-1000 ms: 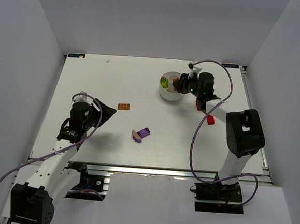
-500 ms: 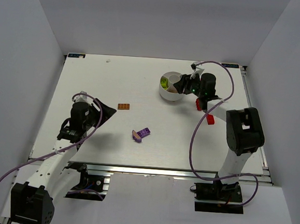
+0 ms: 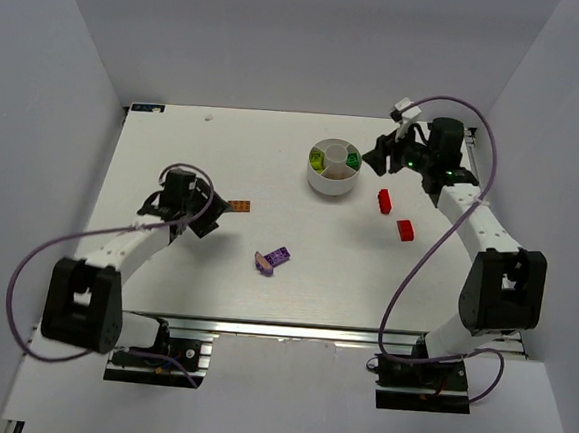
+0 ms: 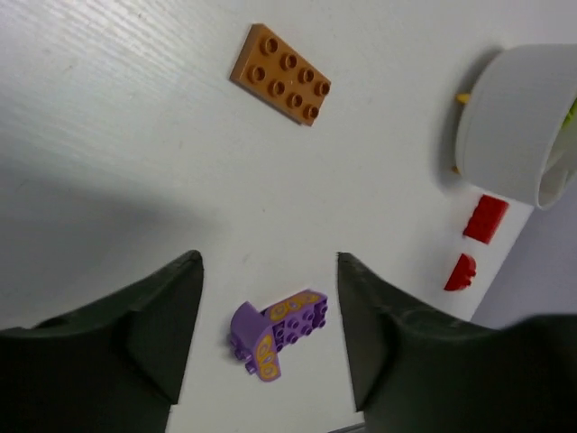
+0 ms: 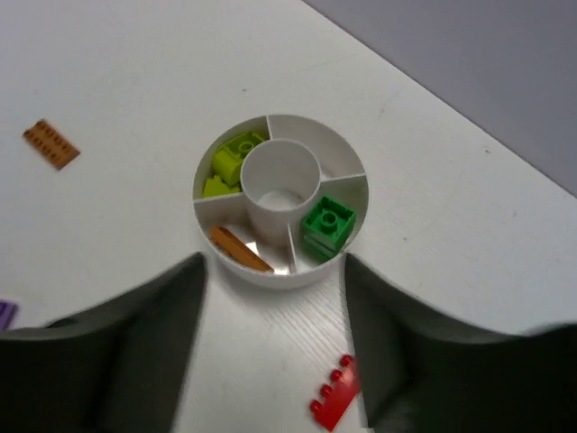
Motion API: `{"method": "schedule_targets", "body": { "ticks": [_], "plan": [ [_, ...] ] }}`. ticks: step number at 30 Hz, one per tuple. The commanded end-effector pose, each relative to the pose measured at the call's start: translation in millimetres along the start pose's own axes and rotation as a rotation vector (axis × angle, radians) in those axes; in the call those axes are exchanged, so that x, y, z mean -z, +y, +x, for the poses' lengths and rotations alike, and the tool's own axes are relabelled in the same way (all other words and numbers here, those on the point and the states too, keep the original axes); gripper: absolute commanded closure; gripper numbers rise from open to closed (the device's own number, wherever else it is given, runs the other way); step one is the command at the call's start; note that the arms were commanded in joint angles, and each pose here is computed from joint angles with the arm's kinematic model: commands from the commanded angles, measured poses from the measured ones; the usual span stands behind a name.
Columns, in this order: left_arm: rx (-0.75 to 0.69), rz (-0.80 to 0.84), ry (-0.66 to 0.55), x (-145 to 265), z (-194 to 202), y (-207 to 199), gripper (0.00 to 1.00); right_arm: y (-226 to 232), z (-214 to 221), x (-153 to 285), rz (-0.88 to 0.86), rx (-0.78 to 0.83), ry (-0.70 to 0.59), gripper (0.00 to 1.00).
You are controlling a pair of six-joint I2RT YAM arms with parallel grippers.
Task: Sort the legos into containers by color
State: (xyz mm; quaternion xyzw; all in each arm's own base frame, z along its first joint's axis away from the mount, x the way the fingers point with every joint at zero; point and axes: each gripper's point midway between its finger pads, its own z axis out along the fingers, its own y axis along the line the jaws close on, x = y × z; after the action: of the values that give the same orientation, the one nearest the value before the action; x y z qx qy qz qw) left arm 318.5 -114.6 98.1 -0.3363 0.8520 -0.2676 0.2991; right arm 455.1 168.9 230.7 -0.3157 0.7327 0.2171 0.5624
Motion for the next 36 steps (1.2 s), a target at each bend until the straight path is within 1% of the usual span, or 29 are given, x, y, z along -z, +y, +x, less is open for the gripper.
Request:
{"method": "schedule_targets", "body": {
  "ticks": [1,2,3,4,5,6,7,8,9,10,11,12,13,15,17,20,26,33,36],
  "plan": [
    [0.023,-0.092,0.012,-22,-13,-17,0.27,26,20,41,-0.216,0.0,0.108,0.42],
    [0.025,-0.113,0.009,-24,-21,-32,0.23,35,21,53,-0.234,0.038,0.103,0.47],
    [0.031,-0.148,0.015,-30,-23,-33,0.23,37,11,59,-0.232,0.079,0.081,0.54],
    [0.042,-0.18,0.019,-36,-25,-34,0.21,45,21,65,-0.241,0.082,0.088,0.64],
    [0.063,-0.269,0.062,-48,-16,-20,0.2,50,10,75,-0.233,0.121,0.053,0.65],
    [0.102,-0.309,0.042,-53,-21,-18,0.19,54,10,78,-0.235,0.131,0.045,0.66],
    [0.121,-0.308,0.019,-57,-32,-30,0.19,58,17,83,-0.235,0.127,0.049,0.65],
    [0.146,-0.387,0.048,-66,-25,-16,0.19,62,12,90,-0.227,0.142,0.033,0.64],
    [0.167,-0.41,0.052,-69,-25,-15,0.19,64,10,92,-0.22,0.142,0.025,0.63],
    [0.211,-0.412,0.046,-74,-29,-23,0.19,66,15,94,-0.214,0.135,0.029,0.62],
    [0.229,-0.468,0.071,-81,-22,-12,0.19,68,11,99,-0.201,0.15,0.016,0.62],
    [0.251,-0.494,0.074,-84,-21,-9,0.19,68,9,101,-0.194,0.155,0.006,0.62],
    [0.254,-0.491,0.059,-88,-29,-18,0.19,69,8,103,-0.187,0.157,0.002,0.61],
    [0.27,-0.555,0.066,-94,-28,-10,0.19,69,7,106,-0.167,0.161,-0.007,0.6],
    [0.274,-0.545,0.05,-98,-36,-21,0.18,69,7,109,-0.152,0.155,-0.01,0.6],
    [0.29,-0.593,0.037,-104,-41,-19,0.18,68,10,110,-0.137,0.131,-0.011,0.59],
    [0.306,-0.711,0.104,-117,-23,7,0.18,65,5,115,-0.107,0.119,-0.034,0.59],
    [0.328,-0.729,0.109,-121,-17,14,0.24,59,4,123,-0.072,0.124,-0.045,0.59],
    [0.328,-0.729,0.111,-123,-17,15,0.28,59,3,124,-0.07,0.114,-0.048,0.59]
  ]
}}
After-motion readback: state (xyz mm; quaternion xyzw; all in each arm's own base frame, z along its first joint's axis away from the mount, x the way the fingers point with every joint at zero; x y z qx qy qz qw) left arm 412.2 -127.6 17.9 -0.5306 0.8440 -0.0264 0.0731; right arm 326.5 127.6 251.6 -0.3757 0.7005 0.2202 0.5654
